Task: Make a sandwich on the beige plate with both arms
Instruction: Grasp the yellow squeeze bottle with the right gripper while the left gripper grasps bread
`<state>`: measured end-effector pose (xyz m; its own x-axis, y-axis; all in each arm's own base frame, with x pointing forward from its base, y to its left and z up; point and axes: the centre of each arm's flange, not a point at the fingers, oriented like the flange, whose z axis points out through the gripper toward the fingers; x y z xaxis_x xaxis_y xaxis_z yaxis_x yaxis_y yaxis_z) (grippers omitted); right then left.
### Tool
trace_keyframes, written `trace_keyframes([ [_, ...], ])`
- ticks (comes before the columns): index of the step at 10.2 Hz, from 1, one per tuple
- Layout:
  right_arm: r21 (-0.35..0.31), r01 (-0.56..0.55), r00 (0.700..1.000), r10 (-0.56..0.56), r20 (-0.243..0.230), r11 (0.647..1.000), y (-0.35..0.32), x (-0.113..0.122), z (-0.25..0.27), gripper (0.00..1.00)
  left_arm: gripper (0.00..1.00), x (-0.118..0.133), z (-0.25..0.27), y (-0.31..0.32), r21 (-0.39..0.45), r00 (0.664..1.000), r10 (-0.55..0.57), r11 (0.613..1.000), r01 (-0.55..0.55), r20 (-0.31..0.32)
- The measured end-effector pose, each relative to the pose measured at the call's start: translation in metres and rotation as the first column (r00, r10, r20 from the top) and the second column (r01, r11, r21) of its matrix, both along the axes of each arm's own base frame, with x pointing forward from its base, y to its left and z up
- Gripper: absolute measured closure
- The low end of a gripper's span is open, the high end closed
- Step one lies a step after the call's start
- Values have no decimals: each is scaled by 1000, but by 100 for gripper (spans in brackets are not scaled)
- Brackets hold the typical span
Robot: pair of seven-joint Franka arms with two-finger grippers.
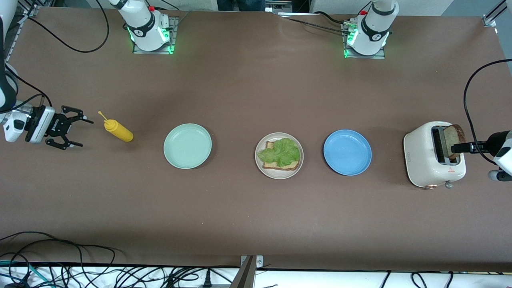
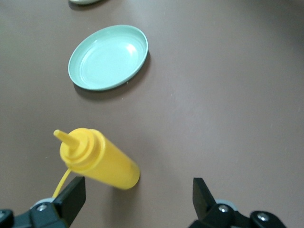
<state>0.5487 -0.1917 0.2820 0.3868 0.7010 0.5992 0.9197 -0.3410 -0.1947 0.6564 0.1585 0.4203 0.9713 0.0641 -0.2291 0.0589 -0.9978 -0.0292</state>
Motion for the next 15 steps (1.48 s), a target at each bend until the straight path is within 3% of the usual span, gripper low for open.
trace_keyframes([
  [1, 52, -35, 999, 33, 34, 998, 0, 2, -10, 0, 0, 0, -3, 2, 7, 1000, -1, 1000, 1, 3],
  [4, 140, -116, 992, 109, 56, 983, -13, 8, -49, 0, 1, 1, -21, 7, 36, 1000, -14, 999, 14, 6],
  [8, 213, -206, 978, 195, 72, 955, -9, 1, -82, 0, 6, -19, -57, 19, 23, 997, 22, 1000, -20, -76],
  [9, 242, -233, 972, 220, 80, 942, -8, -3, -89, 0, 12, -24, -61, 16, 24, 994, 33, 999, -31, -101],
  [13, 301, -271, 962, 250, 105, 914, -17, -17, -101, 0, 73, -37, -57, 14, 51, 985, 31, 998, -23, -169],
  [14, 317, -275, 961, 255, 103, 908, -17, -20, -106, 0, 85, -38, -55, 14, 53, 984, 31, 998, -22, -174],
  [15, 331, -280, 960, 263, 97, 901, -15, -23, -113, 0, 87, -39, -53, 13, 53, 984, 31, 998, -22, -175],
])
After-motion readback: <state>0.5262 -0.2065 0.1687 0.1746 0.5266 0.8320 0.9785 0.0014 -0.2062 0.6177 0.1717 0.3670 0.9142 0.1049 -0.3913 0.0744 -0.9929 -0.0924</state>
